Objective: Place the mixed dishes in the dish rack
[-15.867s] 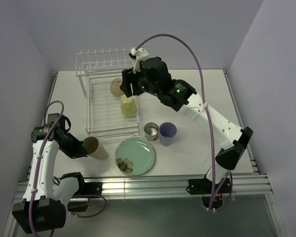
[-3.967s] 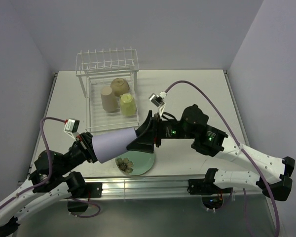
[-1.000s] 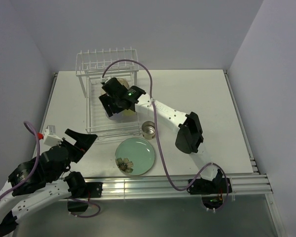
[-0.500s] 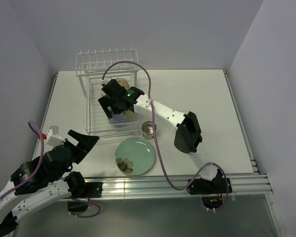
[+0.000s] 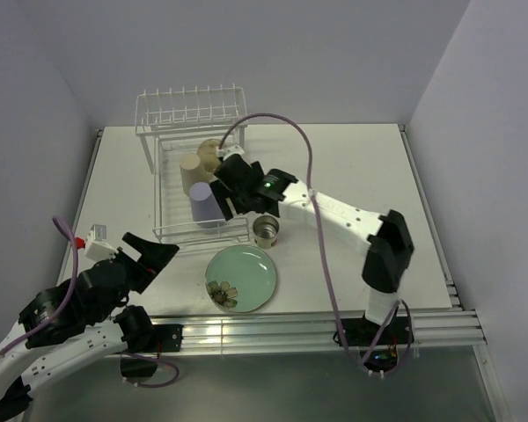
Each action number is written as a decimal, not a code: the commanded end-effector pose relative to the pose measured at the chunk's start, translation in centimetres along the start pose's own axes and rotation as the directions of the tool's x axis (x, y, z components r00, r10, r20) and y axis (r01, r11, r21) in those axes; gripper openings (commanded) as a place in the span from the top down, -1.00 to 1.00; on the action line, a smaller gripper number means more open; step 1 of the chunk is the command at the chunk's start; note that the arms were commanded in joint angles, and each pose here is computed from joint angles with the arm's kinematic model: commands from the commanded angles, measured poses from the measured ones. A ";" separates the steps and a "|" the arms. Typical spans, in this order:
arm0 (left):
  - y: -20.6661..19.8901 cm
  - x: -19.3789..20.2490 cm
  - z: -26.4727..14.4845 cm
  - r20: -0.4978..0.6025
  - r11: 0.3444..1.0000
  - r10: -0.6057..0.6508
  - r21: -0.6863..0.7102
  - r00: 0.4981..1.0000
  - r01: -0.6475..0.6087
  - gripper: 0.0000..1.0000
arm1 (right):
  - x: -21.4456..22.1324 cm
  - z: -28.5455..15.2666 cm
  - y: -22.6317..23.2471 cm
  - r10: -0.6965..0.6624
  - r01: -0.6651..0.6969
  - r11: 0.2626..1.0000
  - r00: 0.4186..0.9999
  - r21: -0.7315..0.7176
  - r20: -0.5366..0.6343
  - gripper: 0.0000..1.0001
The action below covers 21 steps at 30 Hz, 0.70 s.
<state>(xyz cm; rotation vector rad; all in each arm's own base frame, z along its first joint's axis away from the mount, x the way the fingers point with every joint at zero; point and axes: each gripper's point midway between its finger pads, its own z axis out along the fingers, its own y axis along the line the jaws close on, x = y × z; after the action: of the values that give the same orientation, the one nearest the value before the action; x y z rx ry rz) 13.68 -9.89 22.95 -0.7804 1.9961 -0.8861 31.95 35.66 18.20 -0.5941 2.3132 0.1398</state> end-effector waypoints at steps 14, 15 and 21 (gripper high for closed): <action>-1.2 2.4 1.4 -0.077 1.000 0.018 0.026 0.997 -0.016 -0.86 | 7.6 -1.2 -6.2 0.132 -0.135 0.982 0.991 0.134 0.035 -0.50; -1.3 2.4 1.4 -0.079 1.000 0.020 0.025 0.997 -0.018 -0.86 | 7.7 -0.7 -6.8 0.148 -0.152 0.978 0.988 0.145 0.033 -0.49; -0.9 2.5 1.3 -0.085 1.000 0.021 0.018 0.996 -0.020 -0.86 | 8.5 1.5 -8.0 0.192 -0.189 0.972 0.981 0.142 -0.005 -0.38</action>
<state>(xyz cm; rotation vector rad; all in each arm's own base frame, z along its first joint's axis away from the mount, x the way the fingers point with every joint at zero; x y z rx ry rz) 13.76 -12.28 21.74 -0.7433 2.0657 -0.9131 29.89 25.41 12.26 -0.3635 2.3811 0.0147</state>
